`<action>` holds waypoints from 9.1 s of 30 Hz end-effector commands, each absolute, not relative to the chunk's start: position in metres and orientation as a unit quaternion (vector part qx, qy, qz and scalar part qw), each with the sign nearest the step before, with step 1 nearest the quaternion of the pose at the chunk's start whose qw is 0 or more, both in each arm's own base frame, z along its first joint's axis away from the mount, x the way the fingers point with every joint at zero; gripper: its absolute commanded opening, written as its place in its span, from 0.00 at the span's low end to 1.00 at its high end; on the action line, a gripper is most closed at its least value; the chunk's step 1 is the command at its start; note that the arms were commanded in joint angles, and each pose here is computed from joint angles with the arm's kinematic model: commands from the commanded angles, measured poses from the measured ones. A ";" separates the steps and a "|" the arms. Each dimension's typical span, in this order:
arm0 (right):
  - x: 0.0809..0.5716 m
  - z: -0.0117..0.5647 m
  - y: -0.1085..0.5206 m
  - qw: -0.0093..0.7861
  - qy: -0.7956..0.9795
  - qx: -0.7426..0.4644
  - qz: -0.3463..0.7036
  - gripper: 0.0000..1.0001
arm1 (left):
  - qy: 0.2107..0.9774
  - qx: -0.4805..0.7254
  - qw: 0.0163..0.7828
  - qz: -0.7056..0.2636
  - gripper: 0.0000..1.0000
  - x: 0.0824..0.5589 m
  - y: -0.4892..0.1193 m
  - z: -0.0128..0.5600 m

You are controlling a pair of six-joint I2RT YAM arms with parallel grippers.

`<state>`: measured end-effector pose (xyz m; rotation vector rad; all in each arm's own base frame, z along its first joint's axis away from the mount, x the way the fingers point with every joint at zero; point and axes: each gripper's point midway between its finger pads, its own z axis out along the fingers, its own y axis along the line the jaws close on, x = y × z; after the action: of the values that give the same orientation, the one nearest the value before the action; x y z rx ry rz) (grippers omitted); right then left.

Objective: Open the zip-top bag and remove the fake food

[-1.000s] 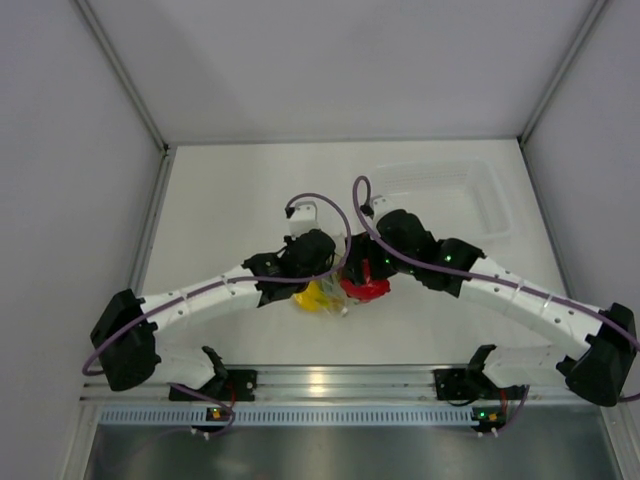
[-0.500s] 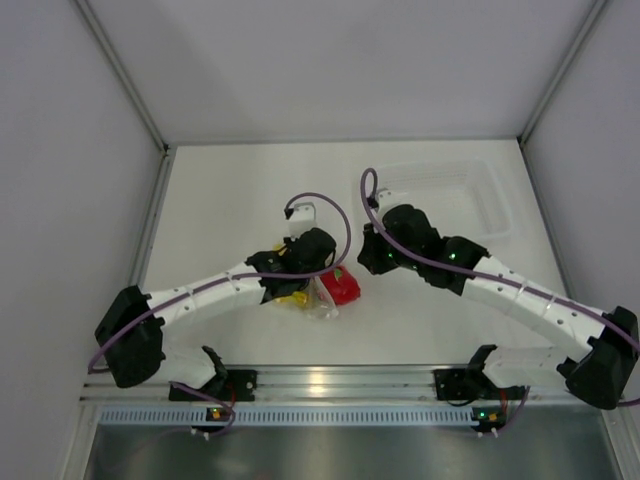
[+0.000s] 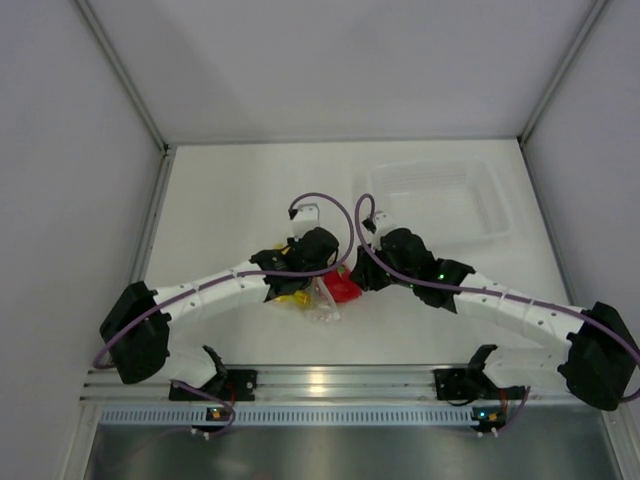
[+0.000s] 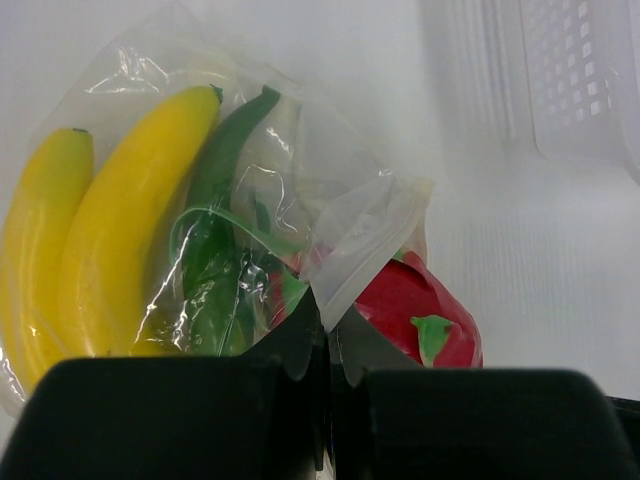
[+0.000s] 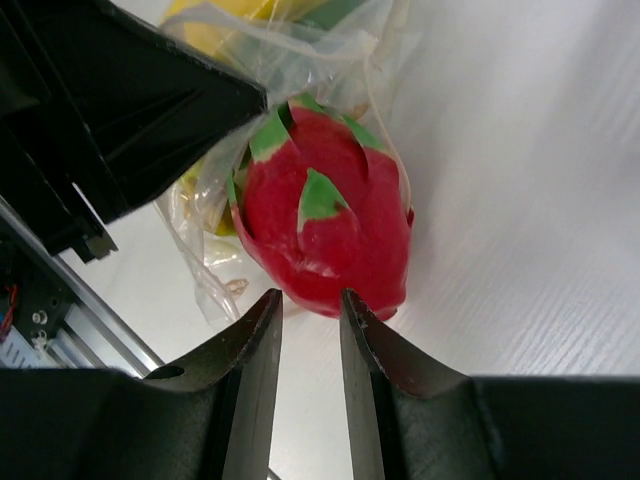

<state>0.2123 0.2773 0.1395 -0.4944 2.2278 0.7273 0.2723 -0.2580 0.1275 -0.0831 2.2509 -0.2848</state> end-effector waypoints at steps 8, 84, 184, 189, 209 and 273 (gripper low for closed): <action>0.254 0.174 0.318 0.445 0.823 -0.179 0.306 0.40 | 0.889 -0.042 0.432 -0.144 0.00 0.275 -0.265 0.148; 0.208 0.093 0.306 0.335 0.868 -0.229 0.286 0.00 | 0.887 -0.050 0.435 -0.149 0.00 0.276 -0.258 0.153; 0.203 0.179 0.354 0.436 0.851 -0.145 0.255 0.00 | 0.887 -0.070 0.424 -0.167 0.00 0.263 -0.248 0.128; 0.213 0.196 0.353 0.447 0.849 -0.103 0.263 0.00 | 0.886 -0.074 0.426 -0.167 0.00 0.262 -0.246 0.126; 0.216 0.223 0.318 0.437 0.820 -0.018 0.370 0.00 | 0.870 -0.114 0.439 -0.190 0.00 0.258 -0.241 0.121; 0.466 0.219 0.023 0.539 0.824 0.169 -0.037 0.16 | 0.857 -0.065 0.449 -0.245 0.00 0.250 -0.255 0.169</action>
<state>0.4263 0.0390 0.1651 0.3367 2.1834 -0.0999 0.2468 -0.2487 0.1394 -0.1689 2.1822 -0.5333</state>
